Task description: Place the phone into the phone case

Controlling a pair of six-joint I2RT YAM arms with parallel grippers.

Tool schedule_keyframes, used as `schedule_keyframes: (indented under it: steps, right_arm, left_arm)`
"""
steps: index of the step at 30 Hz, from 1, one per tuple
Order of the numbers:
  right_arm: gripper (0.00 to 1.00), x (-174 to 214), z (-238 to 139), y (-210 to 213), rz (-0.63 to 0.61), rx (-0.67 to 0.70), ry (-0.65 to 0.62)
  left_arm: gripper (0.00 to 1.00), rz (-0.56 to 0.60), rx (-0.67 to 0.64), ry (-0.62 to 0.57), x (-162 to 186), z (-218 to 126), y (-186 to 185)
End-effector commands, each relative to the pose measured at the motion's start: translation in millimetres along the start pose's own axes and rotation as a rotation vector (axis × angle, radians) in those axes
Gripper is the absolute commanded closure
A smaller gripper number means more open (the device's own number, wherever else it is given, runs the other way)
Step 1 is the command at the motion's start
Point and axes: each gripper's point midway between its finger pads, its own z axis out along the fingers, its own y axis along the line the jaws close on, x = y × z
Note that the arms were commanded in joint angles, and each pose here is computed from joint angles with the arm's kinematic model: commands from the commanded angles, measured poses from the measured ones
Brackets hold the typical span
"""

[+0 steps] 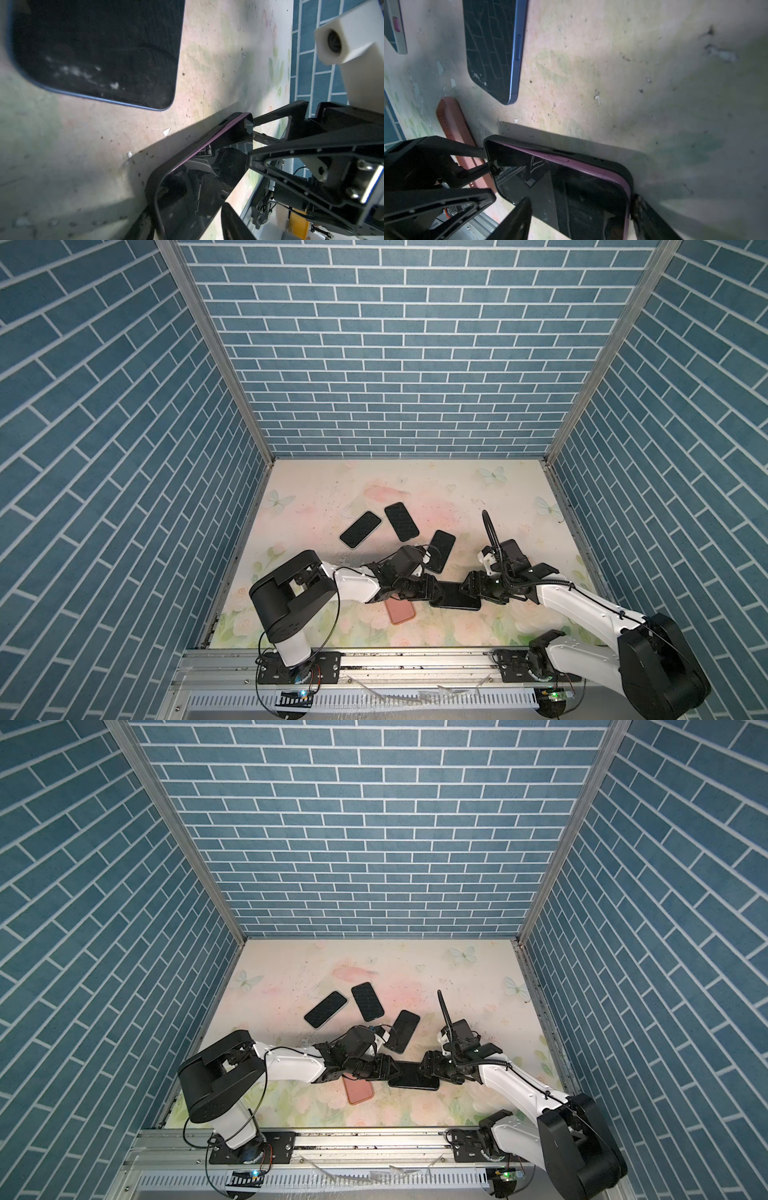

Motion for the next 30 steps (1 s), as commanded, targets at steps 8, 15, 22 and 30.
schedule_keyframes:
  steps: [8, 15, 22, 30]
  right_arm:
    - [0.26, 14.0, 1.9, 26.6, 0.018, -0.258, 0.044]
    - [0.35, 20.0, 13.6, 10.2, 0.054, -0.203, 0.077]
    - [0.59, 20.9, 21.8, 2.4, 0.056, -0.171, 0.095]
    - [0.68, 25.4, 27.4, -2.9, 0.064, -0.164, 0.105]
  left_arm:
    - [0.51, -0.162, -0.287, 0.195, 73.7, -2.0, 93.5]
    - [0.59, -0.145, -0.241, 0.149, 61.0, -3.7, 78.8]
    - [0.64, -0.144, -0.204, 0.125, 54.4, -0.9, 70.7]
    - [0.67, -0.121, -0.139, 0.063, 38.0, 0.4, 52.8]
